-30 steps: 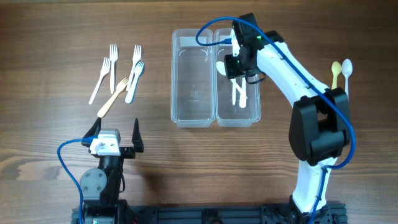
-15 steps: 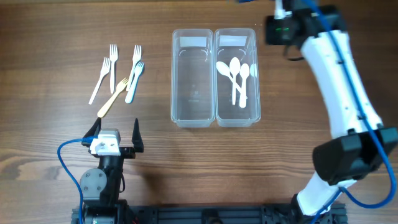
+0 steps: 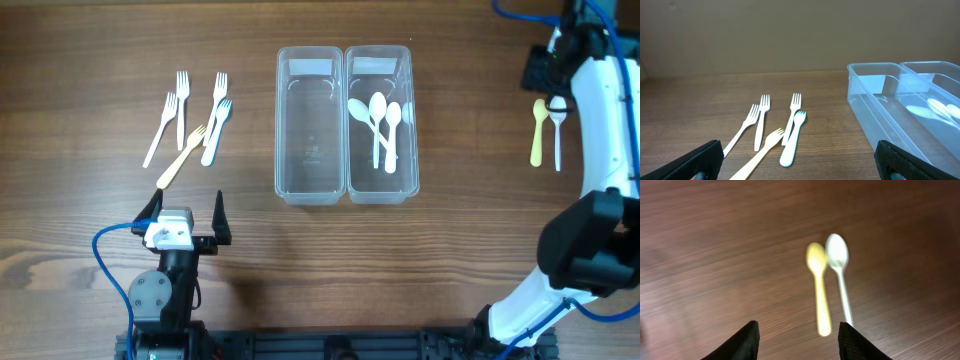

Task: Pack container
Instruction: 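Place the white spoon into the right container, then position the right gripper over the yellow spoon and grasp it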

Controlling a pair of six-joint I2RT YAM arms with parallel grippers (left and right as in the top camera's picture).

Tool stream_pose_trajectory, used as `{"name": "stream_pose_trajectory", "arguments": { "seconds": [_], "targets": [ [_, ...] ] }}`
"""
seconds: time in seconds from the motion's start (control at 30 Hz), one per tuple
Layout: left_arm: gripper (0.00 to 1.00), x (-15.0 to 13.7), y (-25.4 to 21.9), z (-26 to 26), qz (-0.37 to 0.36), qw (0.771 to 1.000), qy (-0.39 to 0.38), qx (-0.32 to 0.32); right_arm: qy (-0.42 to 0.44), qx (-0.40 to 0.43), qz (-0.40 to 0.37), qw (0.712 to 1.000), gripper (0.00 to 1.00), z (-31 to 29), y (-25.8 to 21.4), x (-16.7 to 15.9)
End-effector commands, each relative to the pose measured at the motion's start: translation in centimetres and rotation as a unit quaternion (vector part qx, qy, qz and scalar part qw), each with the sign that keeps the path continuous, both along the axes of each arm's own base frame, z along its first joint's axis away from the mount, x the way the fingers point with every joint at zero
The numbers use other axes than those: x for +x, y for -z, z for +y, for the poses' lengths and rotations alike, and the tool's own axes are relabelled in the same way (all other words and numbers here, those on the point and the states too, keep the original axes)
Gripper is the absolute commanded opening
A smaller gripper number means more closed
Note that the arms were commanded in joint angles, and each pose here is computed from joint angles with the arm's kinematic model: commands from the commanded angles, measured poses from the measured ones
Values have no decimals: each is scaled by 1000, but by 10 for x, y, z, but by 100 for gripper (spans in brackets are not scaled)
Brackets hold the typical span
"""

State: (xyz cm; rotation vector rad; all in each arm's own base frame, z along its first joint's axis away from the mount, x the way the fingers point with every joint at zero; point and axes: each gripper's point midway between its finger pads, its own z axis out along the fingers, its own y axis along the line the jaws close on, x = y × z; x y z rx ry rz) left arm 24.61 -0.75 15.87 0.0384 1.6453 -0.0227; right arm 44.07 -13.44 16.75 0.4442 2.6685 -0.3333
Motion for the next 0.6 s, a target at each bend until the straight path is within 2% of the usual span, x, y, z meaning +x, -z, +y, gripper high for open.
{"name": "stream_pose_trajectory", "arguments": {
  "seconds": [0.0, 0.27, 0.43, 0.57],
  "targets": [
    [100, 0, 2, 0, 0, 1000, 3, 11, -20, 25, 35, 999, 50, -12, 41, -12],
    [100, 0, 2, 0, 0, 1000, 3, 11, 1, 36, 54, 998, 49, -28, 114, -40],
    [100, 0, 2, 0, 0, 1000, 3, 11, -3, 58, 55, 997, 43, -29, 130, -42],
    [100, 0, 2, 0, 0, 1000, 3, 11, -5, 81, 62, 995, 43, -30, 142, -45]
  ]
}}
